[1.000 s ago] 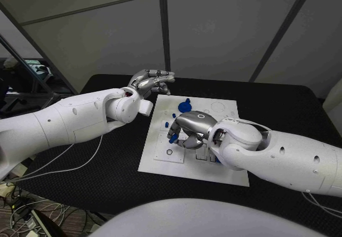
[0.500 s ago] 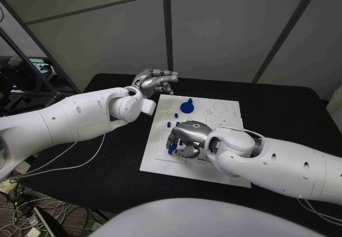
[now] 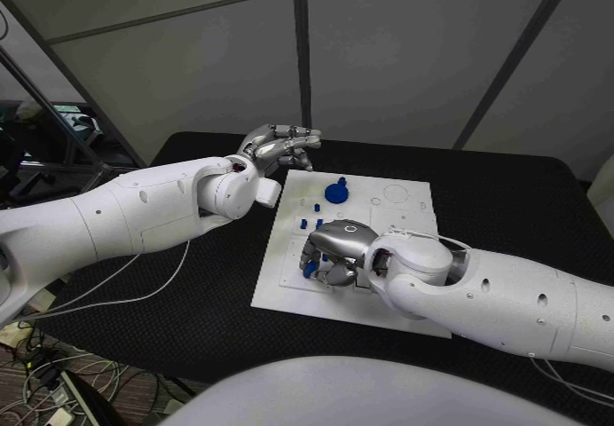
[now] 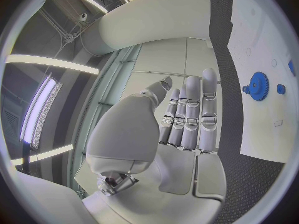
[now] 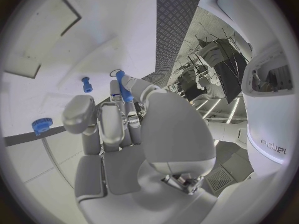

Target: Assemble the parts on the task board

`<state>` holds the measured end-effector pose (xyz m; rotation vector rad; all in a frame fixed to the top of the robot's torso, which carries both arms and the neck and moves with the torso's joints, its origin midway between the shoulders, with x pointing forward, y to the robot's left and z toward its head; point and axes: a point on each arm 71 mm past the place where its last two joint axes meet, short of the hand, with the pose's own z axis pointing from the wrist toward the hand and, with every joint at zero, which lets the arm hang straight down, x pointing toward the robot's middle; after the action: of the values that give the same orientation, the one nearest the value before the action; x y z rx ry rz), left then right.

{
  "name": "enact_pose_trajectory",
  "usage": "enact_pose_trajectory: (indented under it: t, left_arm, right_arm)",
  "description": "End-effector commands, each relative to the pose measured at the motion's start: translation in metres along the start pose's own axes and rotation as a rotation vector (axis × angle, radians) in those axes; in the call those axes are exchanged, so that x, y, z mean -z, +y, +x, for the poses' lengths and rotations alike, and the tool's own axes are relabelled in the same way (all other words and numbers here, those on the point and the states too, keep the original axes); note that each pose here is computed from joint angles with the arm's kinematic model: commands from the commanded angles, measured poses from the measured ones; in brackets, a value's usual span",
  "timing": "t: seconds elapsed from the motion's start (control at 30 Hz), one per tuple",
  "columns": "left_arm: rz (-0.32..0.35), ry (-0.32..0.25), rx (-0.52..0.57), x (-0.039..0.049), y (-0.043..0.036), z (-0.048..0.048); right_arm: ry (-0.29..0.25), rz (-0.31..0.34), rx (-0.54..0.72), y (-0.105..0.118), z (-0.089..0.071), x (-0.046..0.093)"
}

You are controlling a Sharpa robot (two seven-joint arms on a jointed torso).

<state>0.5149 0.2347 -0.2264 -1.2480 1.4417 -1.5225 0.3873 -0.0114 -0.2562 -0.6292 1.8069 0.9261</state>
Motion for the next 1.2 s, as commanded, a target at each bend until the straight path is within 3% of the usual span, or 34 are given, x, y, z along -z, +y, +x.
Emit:
enact_pose_trajectory:
  t: [0.03, 0.5, 1.2]
  left_arm:
    - [0.0, 0.012, 0.007, -0.0005, -0.0011, 0.0013]
    - [-0.004, 0.017, 0.009, -0.0005, -0.0008, 0.0017]
    - [-0.012, 0.024, 0.011, -0.0008, -0.0001, 0.0028]
  right_arm:
    - [0.015, 0.029, 0.045, -0.0011, 0.0006, -0.001]
    - [-0.008, 0.063, 0.071, -0.0021, -0.0003, -0.0034]
    - [0.051, 0.022, 0.07, 0.0073, 0.0056, -0.0083]
